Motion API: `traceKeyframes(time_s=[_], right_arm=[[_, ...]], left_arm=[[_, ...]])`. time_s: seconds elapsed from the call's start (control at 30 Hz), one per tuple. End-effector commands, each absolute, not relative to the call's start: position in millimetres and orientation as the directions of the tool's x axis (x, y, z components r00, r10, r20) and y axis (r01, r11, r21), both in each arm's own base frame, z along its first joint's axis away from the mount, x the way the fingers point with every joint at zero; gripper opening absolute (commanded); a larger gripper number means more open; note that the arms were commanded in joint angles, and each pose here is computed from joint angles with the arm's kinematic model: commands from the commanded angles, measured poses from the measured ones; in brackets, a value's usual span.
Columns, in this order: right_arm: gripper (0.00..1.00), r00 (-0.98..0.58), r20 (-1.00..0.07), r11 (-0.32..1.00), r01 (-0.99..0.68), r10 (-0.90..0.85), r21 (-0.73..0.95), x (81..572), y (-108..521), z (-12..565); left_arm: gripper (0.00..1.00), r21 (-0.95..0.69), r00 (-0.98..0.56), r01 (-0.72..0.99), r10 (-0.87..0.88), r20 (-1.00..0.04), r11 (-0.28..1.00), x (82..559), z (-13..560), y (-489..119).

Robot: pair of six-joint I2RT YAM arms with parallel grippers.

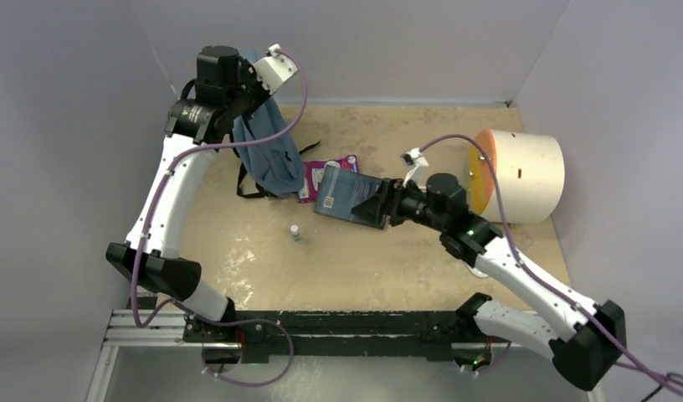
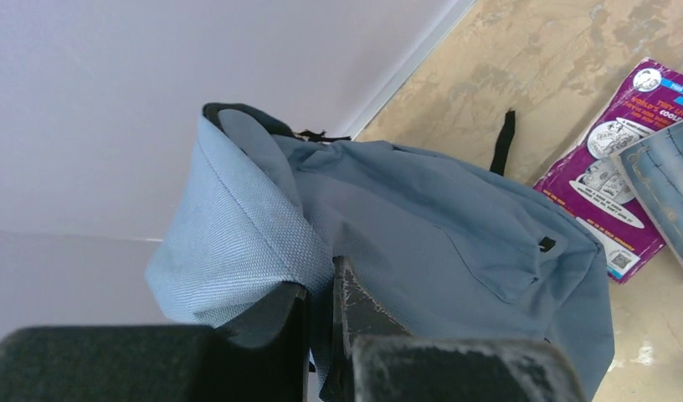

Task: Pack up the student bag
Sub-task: Unzip the student bag at the center of the board.

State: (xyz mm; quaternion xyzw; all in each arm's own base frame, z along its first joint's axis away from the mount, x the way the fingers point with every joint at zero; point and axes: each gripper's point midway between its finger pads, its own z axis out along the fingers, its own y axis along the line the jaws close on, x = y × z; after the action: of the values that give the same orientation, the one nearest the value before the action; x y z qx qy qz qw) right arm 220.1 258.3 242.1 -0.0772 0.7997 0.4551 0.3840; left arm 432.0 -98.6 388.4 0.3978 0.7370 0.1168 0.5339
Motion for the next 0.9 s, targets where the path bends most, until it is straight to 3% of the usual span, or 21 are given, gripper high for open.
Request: traceKeyframes(time_s=[0.0,0.3,0.53,0.87], right_arm=[[0.83,-0.624,-0.72,0.522,-0.522,0.306,0.674,235.6,294.7,279.7],[0.84,-0.643,-0.72,0.507,-0.542,0.263,0.669,224.4,342.5,273.6],[0.84,-0.614,-0.727,0.497,-0.547,0.308,0.673,226.0,343.6,272.1],[0.84,-0.423,-0.798,0.501,-0.623,0.43,0.601,248.6,337.8,296.0]], left_arm=[[0.0,0.73,0.153,0.255,0.719,-0.678,0.635,412.5,493.9,-92.5],[0.0,0.781,0.203,0.26,0.759,-0.619,0.567,393.6,482.4,-97.6],[0.0,0.716,0.195,0.336,0.698,-0.689,0.612,380.9,466.8,-106.9],[0.0,0.511,0.154,0.553,0.522,-0.839,0.658,325.6,400.7,-132.3]])
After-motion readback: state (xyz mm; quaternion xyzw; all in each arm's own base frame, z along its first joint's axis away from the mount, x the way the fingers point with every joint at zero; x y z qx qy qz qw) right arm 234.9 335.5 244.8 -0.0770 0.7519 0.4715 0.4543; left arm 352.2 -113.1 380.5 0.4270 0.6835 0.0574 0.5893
